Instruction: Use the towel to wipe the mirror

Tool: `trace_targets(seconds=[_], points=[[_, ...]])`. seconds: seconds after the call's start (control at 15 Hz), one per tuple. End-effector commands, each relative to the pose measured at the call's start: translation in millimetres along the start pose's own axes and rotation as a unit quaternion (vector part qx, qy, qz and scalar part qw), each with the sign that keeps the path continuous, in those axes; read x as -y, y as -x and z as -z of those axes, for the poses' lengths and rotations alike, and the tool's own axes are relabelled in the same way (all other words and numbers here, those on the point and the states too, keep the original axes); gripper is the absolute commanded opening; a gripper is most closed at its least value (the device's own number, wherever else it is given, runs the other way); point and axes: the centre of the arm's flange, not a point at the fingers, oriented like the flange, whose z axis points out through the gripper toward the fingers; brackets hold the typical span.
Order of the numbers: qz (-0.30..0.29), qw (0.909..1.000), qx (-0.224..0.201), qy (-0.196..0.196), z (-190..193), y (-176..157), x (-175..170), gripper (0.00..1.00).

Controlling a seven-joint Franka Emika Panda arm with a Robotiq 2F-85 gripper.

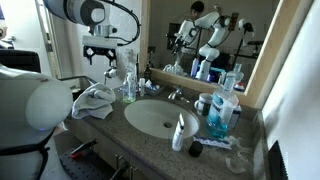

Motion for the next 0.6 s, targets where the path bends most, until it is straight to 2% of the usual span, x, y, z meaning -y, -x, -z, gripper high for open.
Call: trace_targets(seconds=[0.0,0.27,0.53], points=[[-0.023,0.9990,-0.037,0.012,55,1,-10,1.00],[-0.032,0.9970,-0.065,0.027,83,3,-19,1.00],[-0.035,0.9960,-0.077,0.030,90,5,-22,1.00]])
